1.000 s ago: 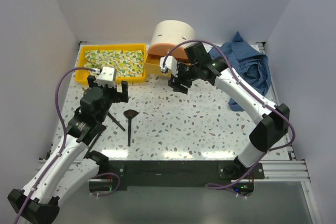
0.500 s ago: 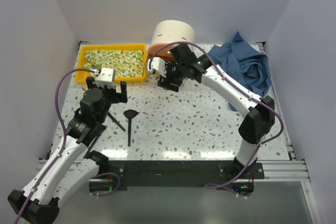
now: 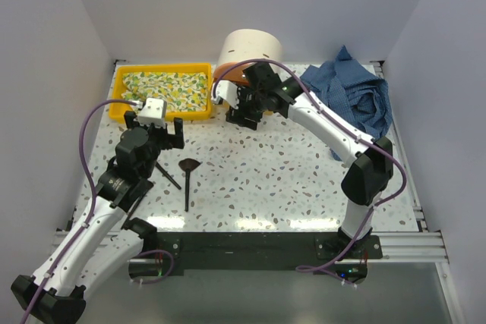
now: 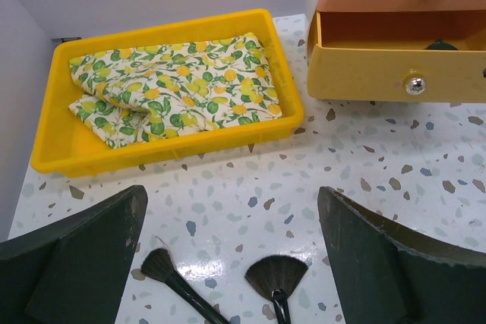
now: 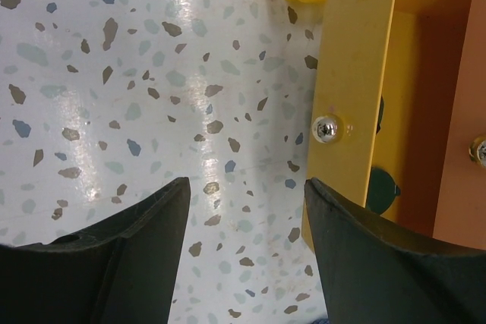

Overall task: Organize the makeup
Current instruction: Close the drawer in the storage box.

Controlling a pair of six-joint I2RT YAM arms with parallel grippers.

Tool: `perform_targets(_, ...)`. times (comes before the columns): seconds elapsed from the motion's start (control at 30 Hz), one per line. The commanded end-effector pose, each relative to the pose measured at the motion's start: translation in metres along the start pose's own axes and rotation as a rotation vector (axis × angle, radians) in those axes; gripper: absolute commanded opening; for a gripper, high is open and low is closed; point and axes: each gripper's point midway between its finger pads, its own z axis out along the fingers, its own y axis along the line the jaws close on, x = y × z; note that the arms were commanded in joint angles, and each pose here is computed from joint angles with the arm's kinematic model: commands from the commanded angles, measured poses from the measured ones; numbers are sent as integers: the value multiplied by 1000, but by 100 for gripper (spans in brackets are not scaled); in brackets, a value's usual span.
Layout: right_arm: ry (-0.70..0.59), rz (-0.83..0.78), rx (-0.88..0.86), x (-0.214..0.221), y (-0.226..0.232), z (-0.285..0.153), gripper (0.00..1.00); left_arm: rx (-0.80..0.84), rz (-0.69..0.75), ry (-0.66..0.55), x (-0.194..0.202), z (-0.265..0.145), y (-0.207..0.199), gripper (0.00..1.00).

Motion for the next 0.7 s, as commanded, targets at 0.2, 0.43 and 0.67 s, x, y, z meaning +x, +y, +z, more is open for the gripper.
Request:
perform_targets(0.2,-13,-26,25,-12,-6,0,66,-15,1,-49,-12,0,4,100)
perform_targets(0.43,-3,-33,25,-12,-5,3,66,-13,0,-52,-13,0,4,100)
perform_targets(0.67,4,-40,28,-13,-6,6,66,-13,0,-52,-13,0,4,100)
